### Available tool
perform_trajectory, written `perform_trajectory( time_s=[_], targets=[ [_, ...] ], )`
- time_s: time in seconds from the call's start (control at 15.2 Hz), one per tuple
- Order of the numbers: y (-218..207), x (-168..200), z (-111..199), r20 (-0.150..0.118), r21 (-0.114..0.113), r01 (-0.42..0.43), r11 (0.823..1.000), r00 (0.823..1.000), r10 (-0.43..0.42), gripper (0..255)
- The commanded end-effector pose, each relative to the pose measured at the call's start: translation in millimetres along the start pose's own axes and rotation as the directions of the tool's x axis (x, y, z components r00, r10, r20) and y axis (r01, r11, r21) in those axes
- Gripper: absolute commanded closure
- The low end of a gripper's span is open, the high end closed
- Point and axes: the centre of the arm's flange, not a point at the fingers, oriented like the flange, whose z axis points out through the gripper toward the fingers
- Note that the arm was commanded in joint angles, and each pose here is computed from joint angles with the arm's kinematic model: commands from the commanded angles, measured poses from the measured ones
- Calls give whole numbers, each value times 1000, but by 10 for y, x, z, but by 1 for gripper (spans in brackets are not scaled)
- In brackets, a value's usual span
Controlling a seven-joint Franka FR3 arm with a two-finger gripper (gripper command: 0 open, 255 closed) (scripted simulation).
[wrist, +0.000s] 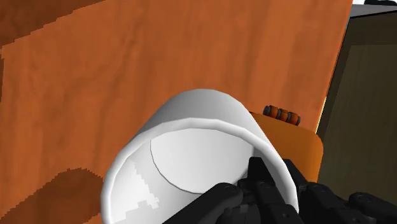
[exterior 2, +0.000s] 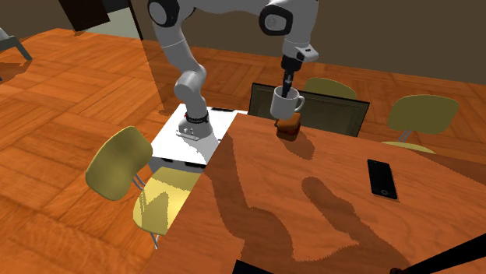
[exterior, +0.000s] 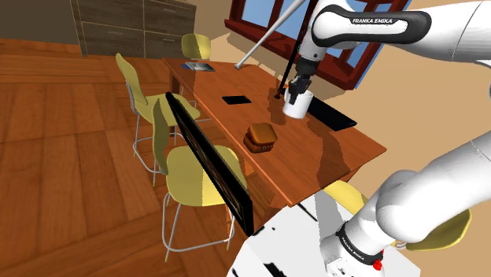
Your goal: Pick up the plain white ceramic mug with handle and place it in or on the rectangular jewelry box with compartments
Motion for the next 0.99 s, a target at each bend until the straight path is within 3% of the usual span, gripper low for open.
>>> perform_trajectory(
  time_s=[0.0, 0.4, 0.92],
  targets=[
    [-249, 120, -21, 0, 0, -1, 1000, 1000, 1, 255],
    [-946, 487, -115, 0, 0, -1, 1000, 1000, 1, 255],
    [-954, 509, 307, 0, 0, -1, 1000, 1000, 1, 255]
  ],
)
